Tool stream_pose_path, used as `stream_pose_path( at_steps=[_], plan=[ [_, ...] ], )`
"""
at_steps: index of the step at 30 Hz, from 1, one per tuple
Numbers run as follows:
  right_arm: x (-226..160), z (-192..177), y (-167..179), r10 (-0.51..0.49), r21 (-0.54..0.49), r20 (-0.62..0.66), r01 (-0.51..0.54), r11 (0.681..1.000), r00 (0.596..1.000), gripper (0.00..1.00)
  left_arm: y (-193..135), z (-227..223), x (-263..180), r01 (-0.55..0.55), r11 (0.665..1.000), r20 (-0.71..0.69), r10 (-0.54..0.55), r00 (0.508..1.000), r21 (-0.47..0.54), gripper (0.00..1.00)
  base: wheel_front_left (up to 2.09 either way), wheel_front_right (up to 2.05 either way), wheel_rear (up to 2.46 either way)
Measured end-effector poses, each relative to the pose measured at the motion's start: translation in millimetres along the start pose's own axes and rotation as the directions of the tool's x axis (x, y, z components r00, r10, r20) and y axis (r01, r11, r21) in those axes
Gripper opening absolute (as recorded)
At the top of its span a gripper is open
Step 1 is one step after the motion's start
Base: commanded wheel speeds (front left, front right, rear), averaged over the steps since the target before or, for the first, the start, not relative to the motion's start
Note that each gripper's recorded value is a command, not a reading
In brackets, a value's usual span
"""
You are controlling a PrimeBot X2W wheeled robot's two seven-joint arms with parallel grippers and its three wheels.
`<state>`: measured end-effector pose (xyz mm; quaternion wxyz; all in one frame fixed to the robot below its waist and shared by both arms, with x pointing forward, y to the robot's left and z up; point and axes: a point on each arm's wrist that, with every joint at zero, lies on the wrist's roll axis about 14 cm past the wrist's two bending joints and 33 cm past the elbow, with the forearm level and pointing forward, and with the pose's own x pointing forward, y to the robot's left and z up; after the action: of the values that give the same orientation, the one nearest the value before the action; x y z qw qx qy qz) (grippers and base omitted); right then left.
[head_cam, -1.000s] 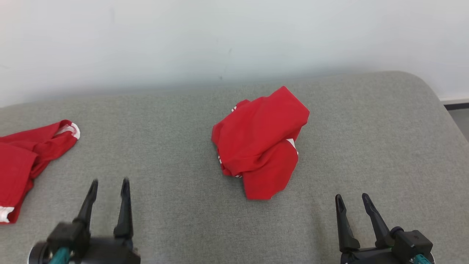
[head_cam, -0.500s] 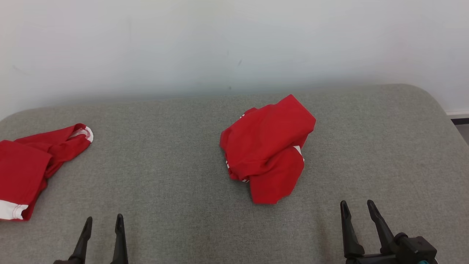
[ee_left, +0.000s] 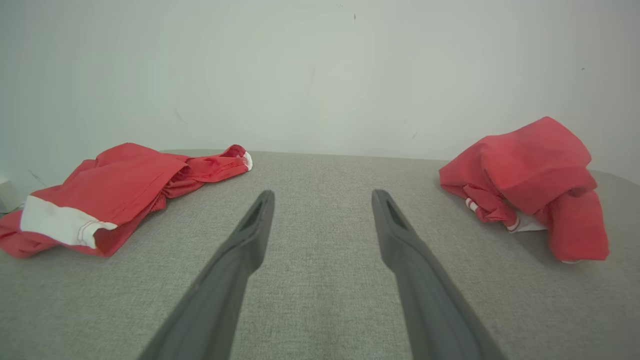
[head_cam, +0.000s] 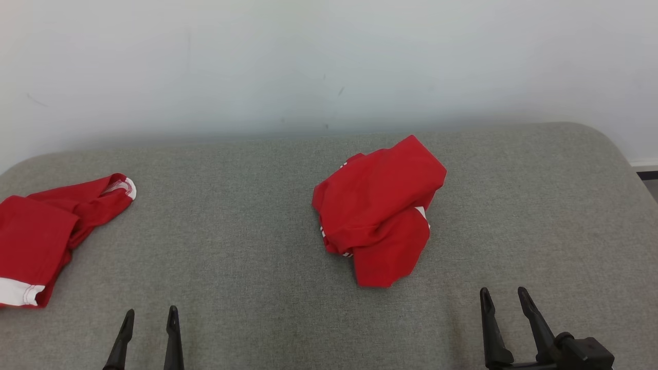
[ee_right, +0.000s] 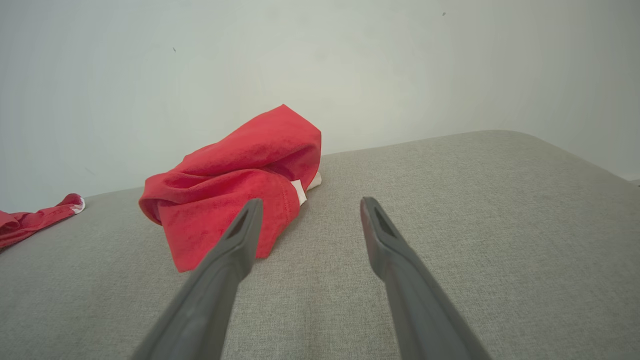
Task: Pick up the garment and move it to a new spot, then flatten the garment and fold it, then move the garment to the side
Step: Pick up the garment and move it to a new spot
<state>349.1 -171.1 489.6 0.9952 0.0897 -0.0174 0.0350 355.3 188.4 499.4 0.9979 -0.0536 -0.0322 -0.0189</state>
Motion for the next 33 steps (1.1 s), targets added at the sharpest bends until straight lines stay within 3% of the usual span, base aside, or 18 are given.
stream_pose_path(
  at_steps=[33],
  plan=[
    [1.7,-6.8,5.9,0.02,-0.008,-0.022,-0.02,1.0,1.0,1.0,2.3,-4.7,-2.2,-0.012,1.0,-0.014,0.012,1.0,-0.002,1.0,0.0,0.0,0.0]
  ],
)
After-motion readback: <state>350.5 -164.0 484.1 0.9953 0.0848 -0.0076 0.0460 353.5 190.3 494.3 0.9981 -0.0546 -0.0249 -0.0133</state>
